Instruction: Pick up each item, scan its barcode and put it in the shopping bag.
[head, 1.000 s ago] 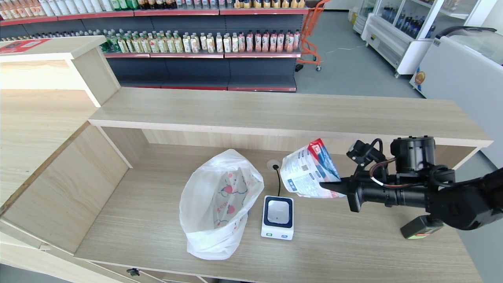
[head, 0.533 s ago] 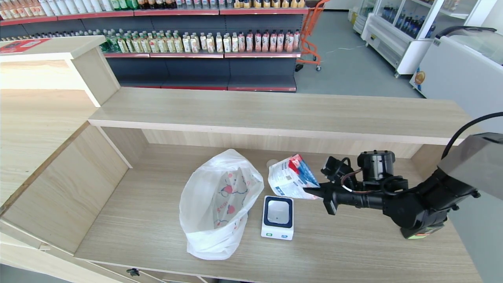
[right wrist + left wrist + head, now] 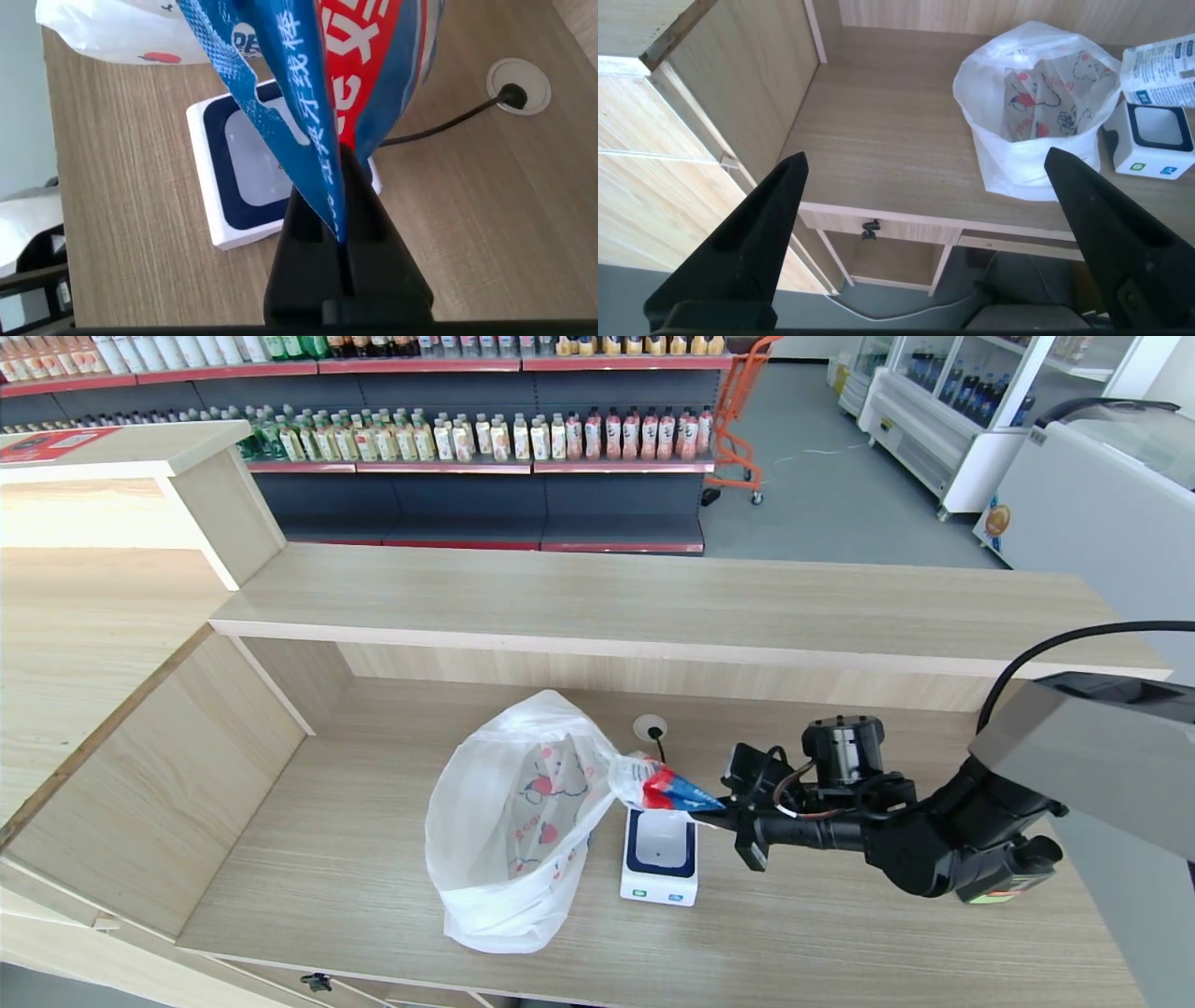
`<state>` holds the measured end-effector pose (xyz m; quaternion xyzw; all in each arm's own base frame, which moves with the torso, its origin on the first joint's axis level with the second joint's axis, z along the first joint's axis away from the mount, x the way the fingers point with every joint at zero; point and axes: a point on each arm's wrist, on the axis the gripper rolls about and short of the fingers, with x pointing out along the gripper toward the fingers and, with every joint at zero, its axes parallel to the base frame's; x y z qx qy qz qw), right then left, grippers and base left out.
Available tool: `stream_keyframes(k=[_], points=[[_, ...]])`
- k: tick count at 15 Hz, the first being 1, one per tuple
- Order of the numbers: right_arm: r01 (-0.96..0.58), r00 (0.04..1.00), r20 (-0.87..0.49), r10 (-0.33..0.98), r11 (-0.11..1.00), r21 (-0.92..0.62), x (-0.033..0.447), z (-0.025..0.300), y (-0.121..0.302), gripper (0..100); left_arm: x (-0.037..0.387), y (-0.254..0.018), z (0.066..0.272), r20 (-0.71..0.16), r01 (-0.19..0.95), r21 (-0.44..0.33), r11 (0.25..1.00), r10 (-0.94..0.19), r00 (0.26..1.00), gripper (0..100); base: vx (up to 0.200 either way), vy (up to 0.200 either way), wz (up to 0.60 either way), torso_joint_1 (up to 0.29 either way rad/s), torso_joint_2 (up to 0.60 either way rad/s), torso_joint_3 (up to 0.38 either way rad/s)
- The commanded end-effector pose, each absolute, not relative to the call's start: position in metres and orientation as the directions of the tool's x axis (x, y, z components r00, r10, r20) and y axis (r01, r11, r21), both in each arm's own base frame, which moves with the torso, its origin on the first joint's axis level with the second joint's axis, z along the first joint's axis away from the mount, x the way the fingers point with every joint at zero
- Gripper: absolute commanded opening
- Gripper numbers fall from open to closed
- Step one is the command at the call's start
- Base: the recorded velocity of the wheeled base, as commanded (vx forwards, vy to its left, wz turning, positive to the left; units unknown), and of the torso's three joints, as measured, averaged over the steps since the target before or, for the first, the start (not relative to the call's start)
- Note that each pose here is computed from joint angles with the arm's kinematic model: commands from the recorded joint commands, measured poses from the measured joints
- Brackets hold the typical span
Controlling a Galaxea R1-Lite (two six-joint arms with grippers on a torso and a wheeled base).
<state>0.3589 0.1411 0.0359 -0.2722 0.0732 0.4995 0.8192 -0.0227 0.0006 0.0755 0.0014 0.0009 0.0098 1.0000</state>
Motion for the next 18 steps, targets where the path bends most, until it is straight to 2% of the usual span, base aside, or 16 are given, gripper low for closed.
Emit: stream_keyframes(k=[1, 6, 11, 18], points=[[-0.862, 0.484, -0.394, 0.781, 0.347, -0.369, 0.359, 0.035, 0.144, 0, -0.023, 0.001, 0.076, -0.002, -0.020, 0.003, 1.000, 0.020, 1.000, 100, 0.000, 0.000, 0.00, 0.000, 0.00, 0.000], [-0.846, 0.506, -0.356, 0.786, 0.370, -0.385, 0.358, 0.056, 0.141, 0, -0.023, 0.001, 0.076, -0.002, -0.020, 0.003, 1.000, 0.020, 1.000, 100, 0.000, 0.000, 0.00, 0.000, 0.00, 0.000], [-0.841, 0.528, -0.377, 0.761, 0.405, -0.359, 0.347, 0.058, 0.120, 0, -0.023, 0.001, 0.076, -0.002, -0.020, 0.003, 1.000, 0.020, 1.000, 100, 0.000, 0.000, 0.00, 0.000, 0.00, 0.000], [-0.855, 0.509, -0.368, 0.778, 0.408, -0.320, 0.340, 0.063, 0.118, 0, -0.023, 0.001, 0.076, -0.002, -0.020, 0.003, 1.000, 0.020, 1.000, 100, 0.000, 0.000, 0.00, 0.000, 0.00, 0.000]])
